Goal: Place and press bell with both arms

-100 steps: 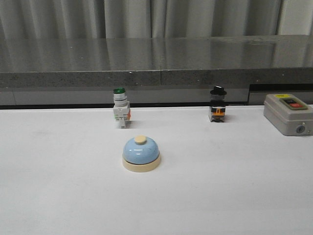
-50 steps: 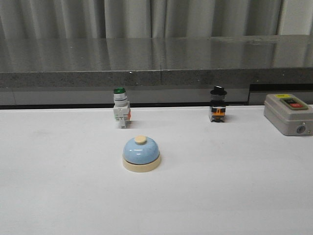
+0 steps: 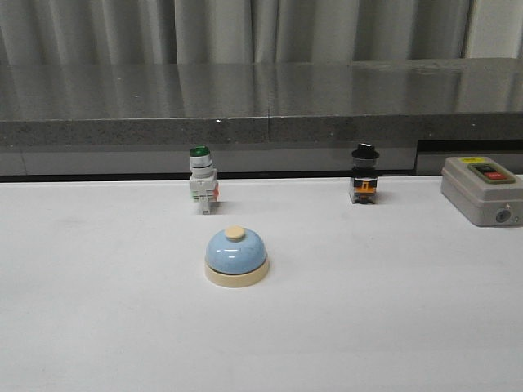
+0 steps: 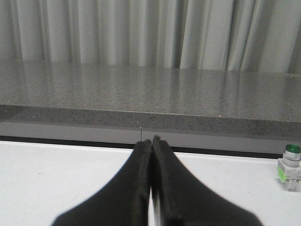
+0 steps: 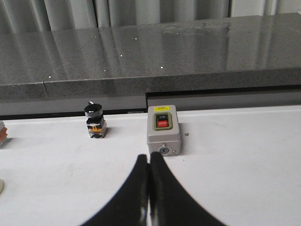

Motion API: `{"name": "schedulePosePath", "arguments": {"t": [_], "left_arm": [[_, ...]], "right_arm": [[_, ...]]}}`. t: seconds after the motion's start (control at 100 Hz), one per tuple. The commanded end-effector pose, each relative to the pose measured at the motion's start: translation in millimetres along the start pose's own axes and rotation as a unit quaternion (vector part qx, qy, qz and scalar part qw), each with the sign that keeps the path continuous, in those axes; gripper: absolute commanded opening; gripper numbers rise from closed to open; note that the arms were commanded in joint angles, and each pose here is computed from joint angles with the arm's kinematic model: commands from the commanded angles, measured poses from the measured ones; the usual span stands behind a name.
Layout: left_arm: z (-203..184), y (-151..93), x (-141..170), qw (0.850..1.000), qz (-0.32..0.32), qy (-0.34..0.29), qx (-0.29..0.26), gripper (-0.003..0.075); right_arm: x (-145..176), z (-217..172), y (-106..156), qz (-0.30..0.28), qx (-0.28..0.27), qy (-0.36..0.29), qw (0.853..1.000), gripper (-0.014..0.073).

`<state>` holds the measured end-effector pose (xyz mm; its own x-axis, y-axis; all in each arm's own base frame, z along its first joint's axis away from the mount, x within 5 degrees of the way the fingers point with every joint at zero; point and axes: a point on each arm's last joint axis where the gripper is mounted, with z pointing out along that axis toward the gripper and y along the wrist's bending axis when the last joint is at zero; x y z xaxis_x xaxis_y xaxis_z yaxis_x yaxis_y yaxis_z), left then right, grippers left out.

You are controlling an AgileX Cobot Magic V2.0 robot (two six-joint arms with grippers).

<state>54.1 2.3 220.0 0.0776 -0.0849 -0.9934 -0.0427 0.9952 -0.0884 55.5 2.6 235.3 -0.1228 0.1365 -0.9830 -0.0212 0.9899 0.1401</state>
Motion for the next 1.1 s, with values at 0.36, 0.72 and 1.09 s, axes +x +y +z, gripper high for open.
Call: {"name": "schedulePosePath", "arguments": {"t": [0.36, 0.72, 1.09], "left_arm": [[-3.8, -0.1, -17.8, 0.998, -0.007, -0.064, -0.002, -0.0019], [-3.8, -0.1, -17.8, 0.998, -0.007, -0.064, -0.002, -0.0019], [-3.8, -0.1, -17.8, 0.998, -0.007, -0.064, -0.002, -0.0019]], "right_arm": [[-75.1, 49.9, 16.3, -0.076, -0.017, 0.171, 0.982, -0.0066], [-81.8, 115.5, 65.2, -0.12, -0.121, 0.277, 0.946, -0.0066], [-60.3, 183.5, 150.0, -0.177, -0.212, 0.359, 0.892, -0.0066]]}}
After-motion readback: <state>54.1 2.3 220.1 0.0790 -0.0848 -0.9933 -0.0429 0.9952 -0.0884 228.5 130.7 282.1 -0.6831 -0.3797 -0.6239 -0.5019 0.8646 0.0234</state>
